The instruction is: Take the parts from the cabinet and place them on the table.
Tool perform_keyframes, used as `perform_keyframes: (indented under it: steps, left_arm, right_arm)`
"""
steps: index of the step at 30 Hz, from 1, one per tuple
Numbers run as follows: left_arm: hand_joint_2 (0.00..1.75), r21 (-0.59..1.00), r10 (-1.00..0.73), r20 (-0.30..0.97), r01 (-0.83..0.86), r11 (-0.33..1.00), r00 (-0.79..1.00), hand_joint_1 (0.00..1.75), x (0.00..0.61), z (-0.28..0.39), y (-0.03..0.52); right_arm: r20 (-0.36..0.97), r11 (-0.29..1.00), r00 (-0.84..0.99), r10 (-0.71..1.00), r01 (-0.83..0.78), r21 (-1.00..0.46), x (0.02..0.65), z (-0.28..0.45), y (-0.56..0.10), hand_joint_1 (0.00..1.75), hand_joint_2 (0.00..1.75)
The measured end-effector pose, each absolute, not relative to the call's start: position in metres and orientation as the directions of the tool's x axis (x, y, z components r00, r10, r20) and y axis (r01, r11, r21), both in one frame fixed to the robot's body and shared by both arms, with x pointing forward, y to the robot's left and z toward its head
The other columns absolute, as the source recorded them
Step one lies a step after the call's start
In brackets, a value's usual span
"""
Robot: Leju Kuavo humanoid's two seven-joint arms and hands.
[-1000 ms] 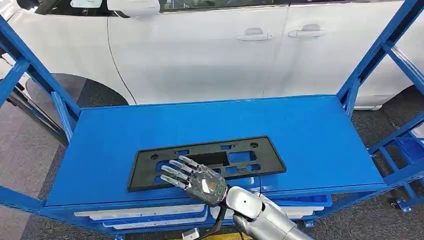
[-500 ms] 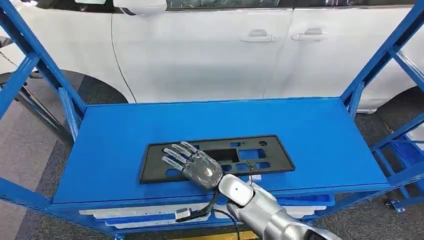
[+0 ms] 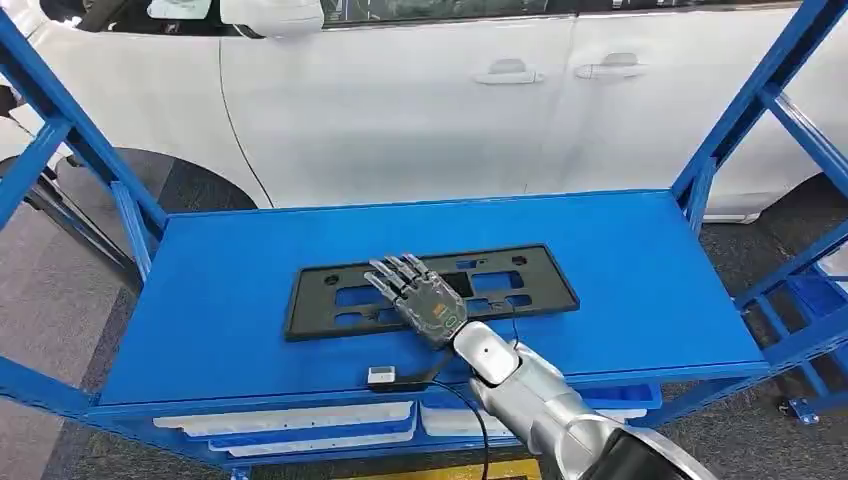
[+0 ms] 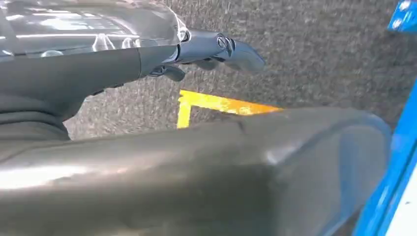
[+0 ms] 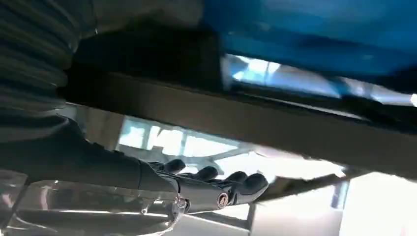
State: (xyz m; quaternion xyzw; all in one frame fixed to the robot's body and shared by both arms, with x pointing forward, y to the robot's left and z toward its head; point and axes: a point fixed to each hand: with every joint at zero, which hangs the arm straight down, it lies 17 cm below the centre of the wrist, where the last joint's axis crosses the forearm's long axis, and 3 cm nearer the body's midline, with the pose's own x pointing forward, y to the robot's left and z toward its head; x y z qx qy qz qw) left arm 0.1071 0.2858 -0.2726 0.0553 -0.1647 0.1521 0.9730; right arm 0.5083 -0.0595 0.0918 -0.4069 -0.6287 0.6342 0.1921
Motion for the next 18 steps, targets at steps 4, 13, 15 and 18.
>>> perform_keyframes:
  steps: [4,13,15,18]
  left_arm:
    - [0.00,0.062,0.276,0.333,-0.313,0.948,0.901,0.00,0.104,-0.273,0.289]
    - [0.00,0.053,0.281,0.349,-0.318,0.947,0.894,0.00,0.110,-0.272,0.291]
    - [0.00,0.049,0.279,0.355,-0.316,0.947,0.892,0.00,0.112,-0.271,0.292]
    - [0.00,0.048,0.277,0.355,-0.313,0.948,0.893,0.00,0.111,-0.271,0.292]
  right_arm:
    - [-0.264,-0.151,-0.541,0.798,0.244,-0.958,0.519,0.085,-0.085,1.75,1.75]
    - [-0.264,-0.181,-0.452,0.852,0.219,-0.959,0.539,0.086,-0.128,1.75,1.75]
    - [-0.268,-0.186,-0.444,0.855,0.220,-0.958,0.541,0.086,-0.133,1.75,1.75]
    - [-0.273,-0.195,-0.441,0.855,0.215,-0.957,0.539,0.081,-0.136,1.75,1.75]
